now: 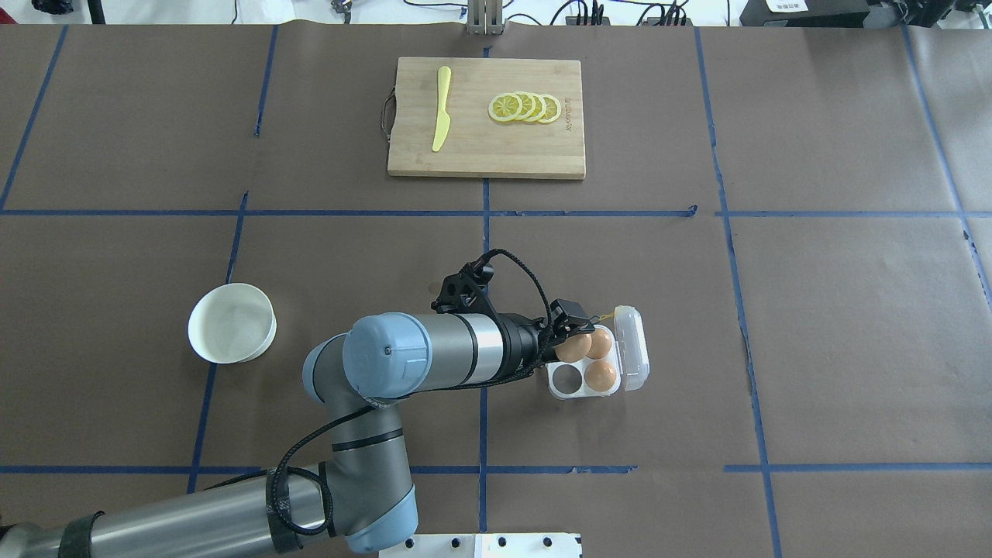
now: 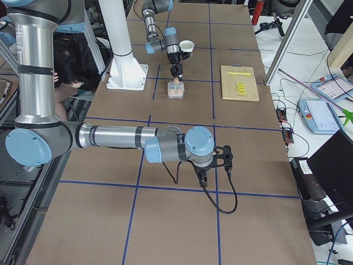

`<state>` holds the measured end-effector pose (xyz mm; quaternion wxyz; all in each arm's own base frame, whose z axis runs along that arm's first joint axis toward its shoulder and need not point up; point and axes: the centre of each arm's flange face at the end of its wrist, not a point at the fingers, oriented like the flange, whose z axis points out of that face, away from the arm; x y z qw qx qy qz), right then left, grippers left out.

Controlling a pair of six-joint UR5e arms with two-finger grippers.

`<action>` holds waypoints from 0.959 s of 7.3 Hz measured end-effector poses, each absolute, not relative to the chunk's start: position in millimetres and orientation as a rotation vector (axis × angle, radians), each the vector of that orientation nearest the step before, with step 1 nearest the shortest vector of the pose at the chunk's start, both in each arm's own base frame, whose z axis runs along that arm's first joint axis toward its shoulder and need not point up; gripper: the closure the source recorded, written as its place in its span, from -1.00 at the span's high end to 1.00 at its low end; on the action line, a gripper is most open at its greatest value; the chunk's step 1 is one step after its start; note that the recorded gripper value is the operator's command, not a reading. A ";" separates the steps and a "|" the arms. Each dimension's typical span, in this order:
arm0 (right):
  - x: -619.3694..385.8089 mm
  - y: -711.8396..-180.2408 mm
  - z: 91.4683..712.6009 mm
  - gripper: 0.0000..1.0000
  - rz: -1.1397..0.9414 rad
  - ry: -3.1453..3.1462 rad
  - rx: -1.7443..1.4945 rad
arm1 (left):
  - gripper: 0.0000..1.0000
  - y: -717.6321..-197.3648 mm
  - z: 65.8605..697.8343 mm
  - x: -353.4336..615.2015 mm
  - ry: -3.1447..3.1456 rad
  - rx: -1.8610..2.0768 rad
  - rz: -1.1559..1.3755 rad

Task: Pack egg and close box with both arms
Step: 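Lower the egg into the empty carton cup and open the left gripper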

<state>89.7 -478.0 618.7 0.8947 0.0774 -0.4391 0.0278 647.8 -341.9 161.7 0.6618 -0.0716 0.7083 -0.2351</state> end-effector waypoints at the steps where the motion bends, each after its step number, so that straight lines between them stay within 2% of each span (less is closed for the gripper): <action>1: 89.7 -478.0 618.9 1.00 0.058 -0.910 0.160 | 0.99 -341.8 162.1 648.5 1.601 -0.159 -0.528; 7: 89.7 -478.4 619.1 1.00 0.058 -0.911 0.160 | 1.00 -357.1 151.9 629.1 1.625 -0.115 -0.499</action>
